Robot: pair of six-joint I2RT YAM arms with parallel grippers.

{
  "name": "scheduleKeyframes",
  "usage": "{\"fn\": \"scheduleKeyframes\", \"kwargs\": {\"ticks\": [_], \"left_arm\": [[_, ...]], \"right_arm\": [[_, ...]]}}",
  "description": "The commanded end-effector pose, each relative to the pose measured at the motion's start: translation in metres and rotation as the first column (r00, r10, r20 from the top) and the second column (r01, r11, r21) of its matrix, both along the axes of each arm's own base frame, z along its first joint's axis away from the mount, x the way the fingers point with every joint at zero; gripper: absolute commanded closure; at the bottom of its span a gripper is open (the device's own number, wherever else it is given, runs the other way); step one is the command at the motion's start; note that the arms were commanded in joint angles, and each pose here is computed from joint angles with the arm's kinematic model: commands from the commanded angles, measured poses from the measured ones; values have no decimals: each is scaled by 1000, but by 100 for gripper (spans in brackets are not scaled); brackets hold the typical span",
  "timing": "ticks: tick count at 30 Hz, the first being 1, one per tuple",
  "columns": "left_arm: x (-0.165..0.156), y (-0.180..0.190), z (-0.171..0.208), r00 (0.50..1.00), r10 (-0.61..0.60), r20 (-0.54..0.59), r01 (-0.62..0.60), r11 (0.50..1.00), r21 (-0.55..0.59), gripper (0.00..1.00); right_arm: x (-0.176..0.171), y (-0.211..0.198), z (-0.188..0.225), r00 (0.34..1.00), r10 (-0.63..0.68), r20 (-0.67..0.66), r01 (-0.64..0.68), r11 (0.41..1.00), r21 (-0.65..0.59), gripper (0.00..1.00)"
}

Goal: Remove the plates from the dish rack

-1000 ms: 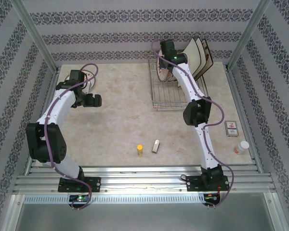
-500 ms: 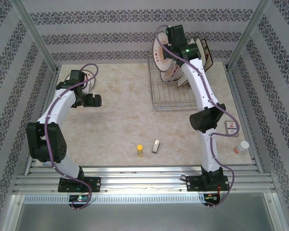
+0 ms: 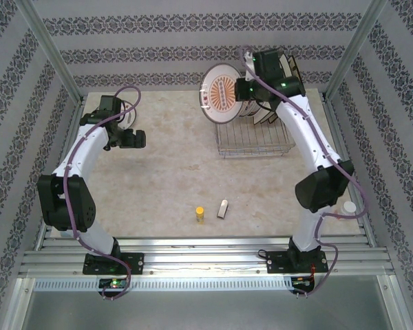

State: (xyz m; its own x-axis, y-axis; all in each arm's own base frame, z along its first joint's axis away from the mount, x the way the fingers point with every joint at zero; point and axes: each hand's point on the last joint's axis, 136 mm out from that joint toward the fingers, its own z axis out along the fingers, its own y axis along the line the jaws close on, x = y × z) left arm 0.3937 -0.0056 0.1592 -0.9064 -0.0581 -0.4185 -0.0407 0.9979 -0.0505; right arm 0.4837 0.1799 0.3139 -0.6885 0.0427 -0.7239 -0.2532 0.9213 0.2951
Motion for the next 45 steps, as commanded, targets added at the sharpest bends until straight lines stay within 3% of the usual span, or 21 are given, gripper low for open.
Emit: {"fn": "scheduleKeyframes", "kwargs": {"ticks": [1,4,7,12,16,19,24,29,34,38,45], "left_arm": [[6,-4,7,1000,-11,22,11,1000,-1,0],[6,-7,7,1000,-19,25,19,1000,-11,0],[7,-9,9,999,-21,32,21,1000,-16,0],[8,-14,20,997,-37,62,40,999,-32,0],[16,-39,42,988,-58,145,82,982,-169,0],[21,-71,74,960,-80,267,172,923,-344,0],[21,-113,125,889,-60,455,340,752,-564,0],[28,-124,125,886,-33,463,360,679,-640,0],[36,-129,110,897,-19,442,344,658,-670,4],[39,-130,99,908,-18,419,326,658,-678,13],[39,-130,94,910,-21,413,324,657,-681,53]], "right_arm": [[-14,34,47,979,182,88,-202,885,420,100],[-17,42,28,962,264,67,-251,761,598,100],[-20,50,-2,955,295,37,-241,695,677,100],[-20,55,-45,956,294,-22,-195,687,700,100],[-22,60,-63,958,282,-42,-176,700,692,100],[-19,66,-72,957,286,-56,-167,695,700,100],[-14,82,-78,948,312,-63,-180,688,703,100],[-17,103,-71,934,354,-52,-216,673,708,100],[-27,124,-60,920,390,-32,-251,653,715,100],[-32,132,-60,916,400,-33,-257,648,717,100],[-34,139,-60,910,414,-32,-265,639,722,100]]}}
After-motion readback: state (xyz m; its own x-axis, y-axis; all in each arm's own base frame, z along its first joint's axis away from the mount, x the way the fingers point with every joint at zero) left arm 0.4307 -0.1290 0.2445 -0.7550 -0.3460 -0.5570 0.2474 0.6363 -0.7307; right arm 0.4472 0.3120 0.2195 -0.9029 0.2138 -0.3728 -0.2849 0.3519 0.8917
